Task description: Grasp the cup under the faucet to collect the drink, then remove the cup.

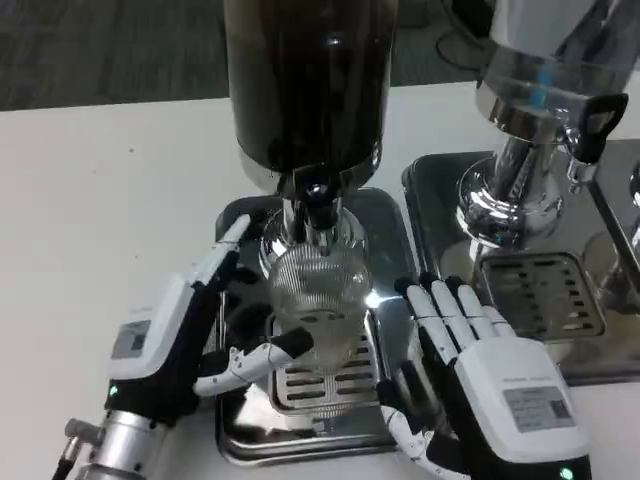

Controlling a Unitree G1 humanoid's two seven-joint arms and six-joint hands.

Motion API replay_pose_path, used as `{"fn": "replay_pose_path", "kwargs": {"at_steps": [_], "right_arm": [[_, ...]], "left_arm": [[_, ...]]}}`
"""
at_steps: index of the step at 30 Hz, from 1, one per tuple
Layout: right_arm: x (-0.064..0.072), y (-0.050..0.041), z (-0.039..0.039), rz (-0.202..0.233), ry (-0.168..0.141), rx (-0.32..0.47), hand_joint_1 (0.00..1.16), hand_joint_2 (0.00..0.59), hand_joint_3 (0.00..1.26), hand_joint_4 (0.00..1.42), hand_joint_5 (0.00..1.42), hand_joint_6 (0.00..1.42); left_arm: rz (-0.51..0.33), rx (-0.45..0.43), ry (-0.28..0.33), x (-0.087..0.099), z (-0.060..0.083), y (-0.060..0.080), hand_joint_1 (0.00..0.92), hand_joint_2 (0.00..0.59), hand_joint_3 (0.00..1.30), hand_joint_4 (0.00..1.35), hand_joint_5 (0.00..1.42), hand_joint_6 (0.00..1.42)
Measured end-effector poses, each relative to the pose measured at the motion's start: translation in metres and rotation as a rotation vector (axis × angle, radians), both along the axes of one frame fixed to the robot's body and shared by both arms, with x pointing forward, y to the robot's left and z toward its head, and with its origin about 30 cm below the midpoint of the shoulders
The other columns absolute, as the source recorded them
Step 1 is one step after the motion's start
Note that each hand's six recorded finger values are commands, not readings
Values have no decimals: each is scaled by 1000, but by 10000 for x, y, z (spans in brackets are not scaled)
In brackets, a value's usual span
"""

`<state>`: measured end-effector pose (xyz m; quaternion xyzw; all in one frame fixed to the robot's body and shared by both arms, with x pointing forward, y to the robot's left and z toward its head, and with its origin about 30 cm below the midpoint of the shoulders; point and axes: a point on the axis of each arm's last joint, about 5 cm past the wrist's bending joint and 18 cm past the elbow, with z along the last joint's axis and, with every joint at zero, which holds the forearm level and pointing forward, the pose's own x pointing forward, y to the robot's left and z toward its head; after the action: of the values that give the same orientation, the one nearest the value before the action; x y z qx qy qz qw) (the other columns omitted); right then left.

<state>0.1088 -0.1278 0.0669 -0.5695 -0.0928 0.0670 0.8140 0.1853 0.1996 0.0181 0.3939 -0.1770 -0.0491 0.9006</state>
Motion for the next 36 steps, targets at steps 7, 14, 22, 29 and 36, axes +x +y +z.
{"fn": "replay_pose_path", "kwargs": {"at_steps": [7,14,22,29,36], "right_arm": [[-1,-13,-7,-32,-27,-59,365,414,2,0,0,34],[3,11,-11,-20,-52,-142,365,411,0,0,0,0],[17,-10,-8,-24,-55,-155,365,409,0,0,0,0],[20,-30,-8,-32,-53,-158,358,414,0,0,0,0],[28,-33,-7,-36,-52,-152,352,415,0,0,0,1]], "left_arm": [[68,27,0,-253,121,389,0,52,2,2,153,107],[157,370,116,-497,99,517,0,89,0,0,0,0],[218,397,158,-530,137,448,0,98,0,0,0,0],[247,185,117,-498,268,460,0,106,0,0,0,0],[106,-259,14,-421,462,500,0,116,0,0,0,0]]}}
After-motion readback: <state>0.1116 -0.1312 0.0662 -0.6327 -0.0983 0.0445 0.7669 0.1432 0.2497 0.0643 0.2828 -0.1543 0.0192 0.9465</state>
